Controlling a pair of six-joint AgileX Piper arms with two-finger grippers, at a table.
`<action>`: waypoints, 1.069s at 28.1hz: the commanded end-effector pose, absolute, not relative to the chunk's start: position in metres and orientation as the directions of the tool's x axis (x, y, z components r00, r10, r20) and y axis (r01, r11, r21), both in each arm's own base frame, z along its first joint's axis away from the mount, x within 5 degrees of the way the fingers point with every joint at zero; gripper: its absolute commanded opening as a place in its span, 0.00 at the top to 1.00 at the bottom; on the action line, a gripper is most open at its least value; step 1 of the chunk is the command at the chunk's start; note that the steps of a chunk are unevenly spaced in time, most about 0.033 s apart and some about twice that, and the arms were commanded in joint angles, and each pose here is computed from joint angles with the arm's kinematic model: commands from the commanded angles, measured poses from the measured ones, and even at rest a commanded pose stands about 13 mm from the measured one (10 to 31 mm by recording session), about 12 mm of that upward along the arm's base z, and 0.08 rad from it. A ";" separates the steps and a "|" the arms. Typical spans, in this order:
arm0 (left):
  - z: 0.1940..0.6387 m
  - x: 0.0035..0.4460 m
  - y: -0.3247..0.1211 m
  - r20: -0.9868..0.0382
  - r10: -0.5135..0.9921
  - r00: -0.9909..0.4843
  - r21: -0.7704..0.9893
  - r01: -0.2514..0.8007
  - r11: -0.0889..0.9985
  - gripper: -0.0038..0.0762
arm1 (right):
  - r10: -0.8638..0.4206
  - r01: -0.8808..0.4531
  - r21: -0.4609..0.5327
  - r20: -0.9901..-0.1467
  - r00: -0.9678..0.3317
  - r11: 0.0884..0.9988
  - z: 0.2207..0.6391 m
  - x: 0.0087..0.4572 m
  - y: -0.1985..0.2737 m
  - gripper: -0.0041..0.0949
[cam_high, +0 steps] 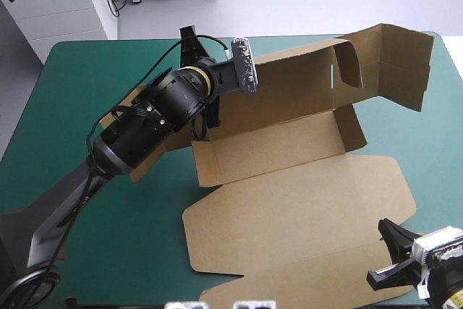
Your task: Fold the box
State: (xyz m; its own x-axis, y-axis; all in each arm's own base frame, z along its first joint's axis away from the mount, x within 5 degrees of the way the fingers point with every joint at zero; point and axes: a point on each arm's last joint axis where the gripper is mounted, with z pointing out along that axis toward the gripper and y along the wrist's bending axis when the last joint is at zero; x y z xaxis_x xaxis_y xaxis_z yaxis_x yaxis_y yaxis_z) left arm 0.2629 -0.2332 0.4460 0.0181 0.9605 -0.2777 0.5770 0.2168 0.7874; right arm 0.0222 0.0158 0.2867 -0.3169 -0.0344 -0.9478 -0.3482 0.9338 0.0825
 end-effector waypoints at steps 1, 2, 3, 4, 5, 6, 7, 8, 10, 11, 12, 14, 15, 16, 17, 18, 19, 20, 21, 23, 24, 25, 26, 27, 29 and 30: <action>0.479 0.254 -0.225 -0.333 0.937 0.101 0.851 0.460 0.253 0.96 | 0.013 -0.349 0.098 -0.972 -0.236 0.932 0.302 0.023 0.016 0.98; 0.480 0.254 -0.226 -0.332 0.936 0.116 0.857 0.453 0.248 0.96 | 0.014 -0.349 0.098 -0.972 -0.234 0.932 0.302 0.024 0.016 0.98; 0.480 0.255 -0.227 -0.330 0.935 0.128 0.862 0.445 0.243 0.96 | 0.012 -0.350 0.096 -0.972 -0.234 0.932 0.302 0.024 0.016 0.98; 0.481 0.255 -0.227 -0.325 0.935 0.138 0.867 0.437 0.237 0.96 | 0.014 -0.350 0.098 -0.972 -0.234 0.931 0.302 0.024 0.016 0.98; 0.480 0.256 -0.228 -0.315 0.937 0.150 0.876 0.426 0.226 0.96 | 0.014 -0.351 0.098 -0.972 -0.234 0.931 0.302 0.024 0.016 0.98; 0.477 0.257 -0.229 -0.302 0.941 0.156 0.883 0.418 0.214 0.96 | 0.016 -0.352 0.100 -0.972 -0.235 0.931 0.302 0.023 0.016 0.98; 0.473 0.258 -0.230 -0.288 0.945 0.157 0.886 0.418 0.201 0.96 | 0.016 -0.352 0.100 -0.972 -0.233 0.931 0.302 0.023 0.016 0.98; 0.468 0.259 -0.231 -0.279 0.947 0.159 0.885 0.426 0.189 0.96 | 0.016 -0.352 0.100 -0.972 -0.233 0.931 0.302 0.023 0.016 0.98; 0.456 0.261 -0.235 -0.259 0.951 0.169 0.882 0.442 0.162 0.96 | 0.016 -0.352 0.100 -0.972 -0.233 0.931 0.302 0.023 0.016 0.98; 0.449 0.261 -0.237 -0.249 0.952 0.178 0.881 0.449 0.146 0.96 | 0.016 -0.352 0.100 -0.972 -0.233 0.931 0.302 0.023 0.016 0.98; 0.441 0.263 -0.239 -0.235 0.953 0.192 0.883 0.451 0.127 0.96 | 0.016 -0.352 0.100 -0.972 -0.233 0.931 0.302 0.023 0.016 0.98; 0.428 0.266 -0.242 -0.190 0.958 0.217 0.901 0.425 0.082 0.96 | 0.016 -0.352 0.100 -0.972 -0.233 0.931 0.302 0.023 0.016 0.98; 0.424 0.267 -0.243 -0.185 0.957 0.223 0.910 0.406 0.082 0.96 | 0.020 -0.351 0.104 -0.972 -0.234 0.931 0.302 0.023 0.016 0.98; 0.419 0.268 -0.244 -0.177 0.958 0.227 0.915 0.396 0.075 0.96 | 0.020 -0.351 0.104 -0.972 -0.234 0.931 0.302 0.023 0.016 0.98; 0.414 0.269 -0.245 -0.172 0.957 0.234 0.921 0.384 0.071 0.96 | 0.022 -0.351 0.105 -0.972 -0.233 0.931 0.303 0.023 0.016 0.98; 0.411 0.270 -0.246 -0.168 0.956 0.242 0.925 0.373 0.068 0.96 | 0.025 -0.350 0.108 -0.972 -0.232 0.931 0.303 0.023 0.016 0.98; 0.408 0.270 -0.247 -0.158 0.954 0.253 0.929 0.364 0.058 0.96 | 0.026 -0.350 0.108 -0.973 -0.230 0.931 0.303 0.023 0.016 0.98; 0.406 0.270 -0.248 -0.155 0.951 0.267 0.933 0.356 0.052 0.96 | 0.026 -0.350 0.108 -0.973 -0.230 0.931 0.303 0.024 0.016 0.98; 0.404 0.270 -0.249 -0.147 0.947 0.285 0.937 0.348 0.040 0.96 | 0.030 -0.348 0.113 -0.972 -0.235 0.931 0.304 0.024 0.017 0.98; 0.401 0.270 -0.251 -0.149 0.942 0.302 0.940 0.338 0.041 0.96 | 0.034 -0.345 0.121 -0.968 -0.250 0.931 0.304 0.027 0.017 0.98; 0.400 0.269 -0.250 -0.157 0.940 0.303 0.941 0.336 0.048 0.96 | 0.032 -0.344 0.123 -0.965 -0.259 0.931 0.306 0.028 0.018 0.98; 0.398 0.269 -0.250 -0.165 0.939 0.303 0.940 0.337 0.057 0.96 | 0.029 -0.343 0.124 -0.963 -0.269 0.931 0.307 0.029 0.018 0.98; 0.398 0.268 -0.249 -0.174 0.938 0.299 0.940 0.333 0.069 0.96 | 0.028 -0.343 0.124 -0.962 -0.273 0.931 0.309 0.031 0.019 0.98; 0.396 0.265 -0.246 -0.178 0.935 0.306 0.945 0.318 0.076 0.96 | 0.026 -0.340 0.121 -0.962 -0.271 0.933 0.316 0.035 0.019 0.98; 0.393 0.259 -0.240 -0.183 0.928 0.326 0.950 0.303 0.081 0.96 | 0.021 -0.336 0.111 -0.966 -0.259 0.935 0.328 0.039 0.020 0.98; 0.393 0.256 -0.236 -0.182 0.928 0.327 0.951 0.297 0.082 0.96 | 0.019 -0.334 0.108 -0.966 -0.257 0.936 0.332 0.041 0.020 0.98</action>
State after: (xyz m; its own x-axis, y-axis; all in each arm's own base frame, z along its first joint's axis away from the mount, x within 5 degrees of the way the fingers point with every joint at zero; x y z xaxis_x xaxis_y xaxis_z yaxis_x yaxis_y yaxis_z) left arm 0.2718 -0.2484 0.3590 0.2619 0.9551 -0.1384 0.4031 0.0221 0.9149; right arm 0.0343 0.0196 0.3056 -0.3511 -0.0094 -0.9363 -0.3372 0.9341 0.1170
